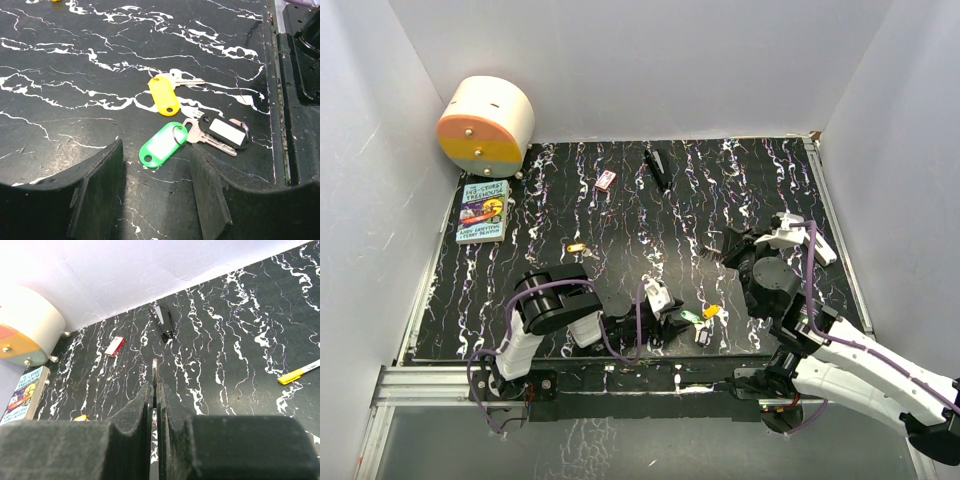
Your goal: Put the keys on the keyring
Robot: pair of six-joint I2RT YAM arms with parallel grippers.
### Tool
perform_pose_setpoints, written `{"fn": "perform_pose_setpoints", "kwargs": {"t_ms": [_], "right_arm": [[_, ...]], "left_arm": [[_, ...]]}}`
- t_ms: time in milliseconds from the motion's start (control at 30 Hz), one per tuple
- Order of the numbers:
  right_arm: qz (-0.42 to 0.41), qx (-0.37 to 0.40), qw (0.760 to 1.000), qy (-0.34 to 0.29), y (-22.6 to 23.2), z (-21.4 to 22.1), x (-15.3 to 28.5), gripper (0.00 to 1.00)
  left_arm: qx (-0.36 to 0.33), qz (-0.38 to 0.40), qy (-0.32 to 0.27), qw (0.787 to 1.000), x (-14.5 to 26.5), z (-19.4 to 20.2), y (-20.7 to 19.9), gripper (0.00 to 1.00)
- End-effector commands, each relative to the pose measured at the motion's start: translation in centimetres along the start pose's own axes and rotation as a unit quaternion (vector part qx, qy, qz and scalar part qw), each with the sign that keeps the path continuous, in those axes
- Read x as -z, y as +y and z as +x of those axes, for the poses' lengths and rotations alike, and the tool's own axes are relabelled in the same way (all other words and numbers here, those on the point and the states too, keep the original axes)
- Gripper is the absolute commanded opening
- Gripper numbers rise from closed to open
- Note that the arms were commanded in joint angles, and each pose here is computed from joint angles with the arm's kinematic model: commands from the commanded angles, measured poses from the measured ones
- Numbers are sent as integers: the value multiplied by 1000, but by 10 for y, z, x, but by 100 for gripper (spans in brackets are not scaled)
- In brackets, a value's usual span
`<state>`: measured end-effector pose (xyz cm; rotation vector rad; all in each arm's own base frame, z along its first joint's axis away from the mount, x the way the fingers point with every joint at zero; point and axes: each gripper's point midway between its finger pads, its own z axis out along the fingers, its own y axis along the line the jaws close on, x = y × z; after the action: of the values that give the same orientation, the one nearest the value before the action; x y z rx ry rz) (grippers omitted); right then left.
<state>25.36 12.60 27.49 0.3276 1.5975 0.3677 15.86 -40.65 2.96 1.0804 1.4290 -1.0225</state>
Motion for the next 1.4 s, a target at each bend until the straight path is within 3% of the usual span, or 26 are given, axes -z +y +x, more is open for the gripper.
{"fn": "perform_pose_setpoints", "kwargs": {"t_ms": [0, 200, 733, 1133, 1300, 1367], "right_arm": [[-2, -25, 999, -28, 0, -19, 3, 8], [-1, -28, 999, -32, -2, -21, 5, 8], [8, -22, 999, -30, -6, -19, 5, 8], [18, -16, 999, -30, -7, -18, 3, 8], [18, -15, 999, -28, -8, -16, 2, 8], [19, -16, 999, -28, -8, -15, 2, 8]], "left_arm": [[-26, -2, -111, 993, -7, -69, 1, 54], [-10, 12, -129, 992, -20, -73, -8, 52], [-18, 23, -106, 994, -38, -43, -16, 46], [-1, 32, -91, 995, -39, -30, -22, 18], [-2, 30, -90, 996, -39, -28, -22, 1], [-4, 28, -90, 996, -38, -28, -21, 0]]}}
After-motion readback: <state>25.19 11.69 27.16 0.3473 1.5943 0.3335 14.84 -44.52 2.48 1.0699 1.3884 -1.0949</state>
